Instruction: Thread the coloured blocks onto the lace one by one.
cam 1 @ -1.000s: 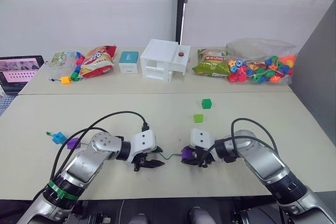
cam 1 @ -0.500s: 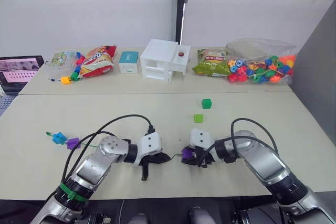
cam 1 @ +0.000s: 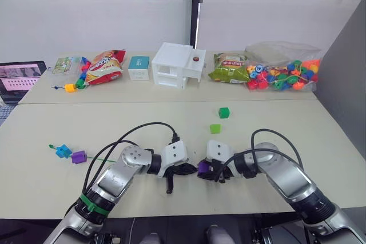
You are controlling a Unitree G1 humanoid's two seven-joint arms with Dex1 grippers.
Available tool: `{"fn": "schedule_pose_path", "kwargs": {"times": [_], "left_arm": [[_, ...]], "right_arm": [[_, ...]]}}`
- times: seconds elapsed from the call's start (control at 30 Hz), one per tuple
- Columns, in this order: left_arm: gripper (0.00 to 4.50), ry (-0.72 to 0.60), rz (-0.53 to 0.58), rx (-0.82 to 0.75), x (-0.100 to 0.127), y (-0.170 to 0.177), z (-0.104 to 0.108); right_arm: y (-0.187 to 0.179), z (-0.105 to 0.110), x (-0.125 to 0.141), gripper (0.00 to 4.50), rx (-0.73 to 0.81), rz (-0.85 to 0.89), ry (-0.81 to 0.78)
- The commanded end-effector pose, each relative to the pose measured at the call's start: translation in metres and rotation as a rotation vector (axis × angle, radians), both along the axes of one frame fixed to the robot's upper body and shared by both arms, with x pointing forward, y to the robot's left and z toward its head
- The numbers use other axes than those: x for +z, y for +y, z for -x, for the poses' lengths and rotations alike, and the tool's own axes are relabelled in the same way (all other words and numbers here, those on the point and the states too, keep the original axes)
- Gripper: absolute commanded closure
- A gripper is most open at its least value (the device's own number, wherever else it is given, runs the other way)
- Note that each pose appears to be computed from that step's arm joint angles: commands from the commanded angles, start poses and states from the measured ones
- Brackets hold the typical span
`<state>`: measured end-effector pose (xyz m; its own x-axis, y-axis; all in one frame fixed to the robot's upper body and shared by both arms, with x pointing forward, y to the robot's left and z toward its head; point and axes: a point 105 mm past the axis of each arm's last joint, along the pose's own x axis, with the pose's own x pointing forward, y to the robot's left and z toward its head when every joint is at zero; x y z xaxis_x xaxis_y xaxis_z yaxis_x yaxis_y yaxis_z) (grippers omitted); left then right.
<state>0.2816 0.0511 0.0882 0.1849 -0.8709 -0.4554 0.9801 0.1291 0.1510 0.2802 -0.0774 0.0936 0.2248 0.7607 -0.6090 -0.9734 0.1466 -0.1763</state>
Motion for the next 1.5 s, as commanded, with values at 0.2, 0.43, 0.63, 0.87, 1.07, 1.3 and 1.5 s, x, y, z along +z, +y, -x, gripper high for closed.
{"fn": "schedule_pose_path", "kwargs": {"times": [0.2,0.43,0.63,0.87,1.07,1.3,1.5], "left_arm": [[2.71,-0.012,0.011,-0.021,0.018,0.011,0.007],[0.76,-0.039,0.013,-0.040,0.025,0.005,0.002],[0.76,-0.054,0.035,-0.097,0.019,-0.019,0.000],[0.76,-0.041,0.045,-0.153,0.010,-0.036,-0.002],[2.28,-0.040,0.052,-0.180,0.011,-0.039,-0.005],[3.30,-0.041,0.048,-0.201,0.010,-0.042,-0.002],[3.30,-0.039,0.045,-0.208,0.010,-0.042,-0.001]], "right_arm": [[0.004,0.003,0.014,1.93,-0.016,-0.054,-0.004],[-0.013,0.009,0.028,0.00,-0.050,-0.059,-0.011],[-0.041,0.011,0.021,0.00,-0.123,0.003,-0.003],[-0.046,0.010,0.012,0.00,-0.155,0.027,-0.009],[-0.043,0.009,0.011,0.00,-0.147,0.021,-0.019],[-0.040,0.009,0.008,1.87,-0.112,0.043,-0.026],[-0.038,0.009,0.007,3.96,-0.092,0.053,-0.032]]}}
